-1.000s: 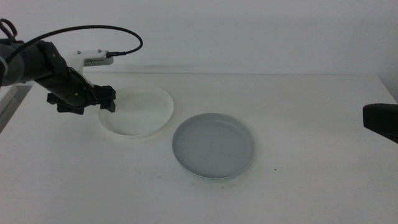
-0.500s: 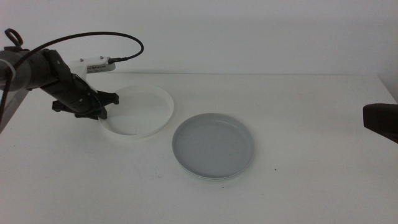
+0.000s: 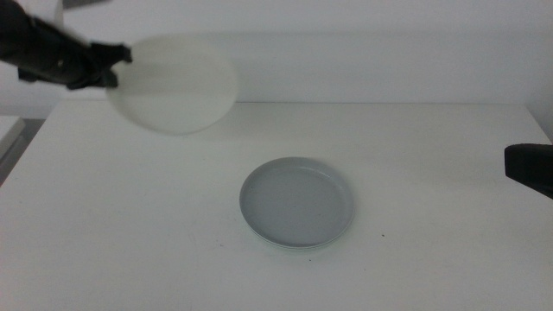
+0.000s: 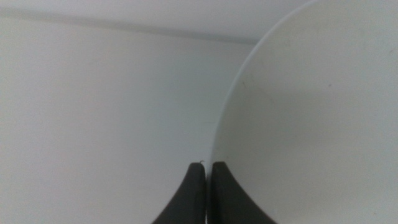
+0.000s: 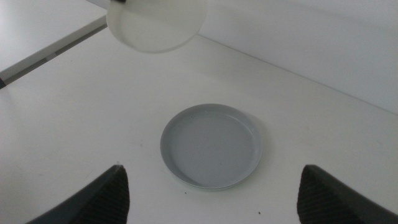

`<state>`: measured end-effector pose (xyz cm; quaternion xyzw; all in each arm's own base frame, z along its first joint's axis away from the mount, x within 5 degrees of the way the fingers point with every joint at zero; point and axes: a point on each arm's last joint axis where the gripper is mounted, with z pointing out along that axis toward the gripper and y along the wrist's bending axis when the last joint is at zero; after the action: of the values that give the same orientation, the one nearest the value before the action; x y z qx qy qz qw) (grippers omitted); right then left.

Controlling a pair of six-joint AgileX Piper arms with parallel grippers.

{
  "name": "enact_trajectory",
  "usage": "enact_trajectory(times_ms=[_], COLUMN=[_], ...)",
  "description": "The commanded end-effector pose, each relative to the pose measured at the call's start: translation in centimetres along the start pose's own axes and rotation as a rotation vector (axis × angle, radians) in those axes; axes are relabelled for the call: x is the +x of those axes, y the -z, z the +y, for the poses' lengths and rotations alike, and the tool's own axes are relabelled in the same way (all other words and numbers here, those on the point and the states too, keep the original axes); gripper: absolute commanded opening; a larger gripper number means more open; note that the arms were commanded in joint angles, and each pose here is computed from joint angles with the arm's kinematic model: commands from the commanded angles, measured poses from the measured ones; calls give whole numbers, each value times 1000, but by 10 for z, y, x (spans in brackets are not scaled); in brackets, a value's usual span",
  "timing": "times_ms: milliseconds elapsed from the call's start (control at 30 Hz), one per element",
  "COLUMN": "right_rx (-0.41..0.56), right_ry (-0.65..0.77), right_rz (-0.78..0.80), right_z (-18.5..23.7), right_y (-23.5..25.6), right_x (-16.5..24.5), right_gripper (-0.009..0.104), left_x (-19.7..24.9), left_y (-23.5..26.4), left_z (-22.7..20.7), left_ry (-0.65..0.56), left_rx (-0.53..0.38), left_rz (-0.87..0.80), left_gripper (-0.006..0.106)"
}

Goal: Stack the three bowls on top of each other.

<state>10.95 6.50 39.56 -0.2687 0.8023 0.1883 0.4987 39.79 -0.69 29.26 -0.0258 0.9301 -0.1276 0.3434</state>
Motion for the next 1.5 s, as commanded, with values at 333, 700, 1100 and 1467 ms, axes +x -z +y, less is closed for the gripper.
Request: enact_trajectory(times_ms=[333,700,1100,1467], right_rx=[12,12,12,12], right_ry=[-1,-1,-4,-4], right_rz=[-5,-5,-5,-5], right_z=[-1,-1,-1,-1], right_y=[0,0,0,0], right_x=[1,1,1,1], right_gripper=[93,93,93,93], left_x=[70,101,106,64], left_y=[-17,-82,-90,-6], left_z=[-139,-137,-131,-106], left_ry=[-142,-117,-127,-161], left_rx=[222,176,160,138], left_rz=[111,245,286,177], left_gripper=[-2,-2,16,94])
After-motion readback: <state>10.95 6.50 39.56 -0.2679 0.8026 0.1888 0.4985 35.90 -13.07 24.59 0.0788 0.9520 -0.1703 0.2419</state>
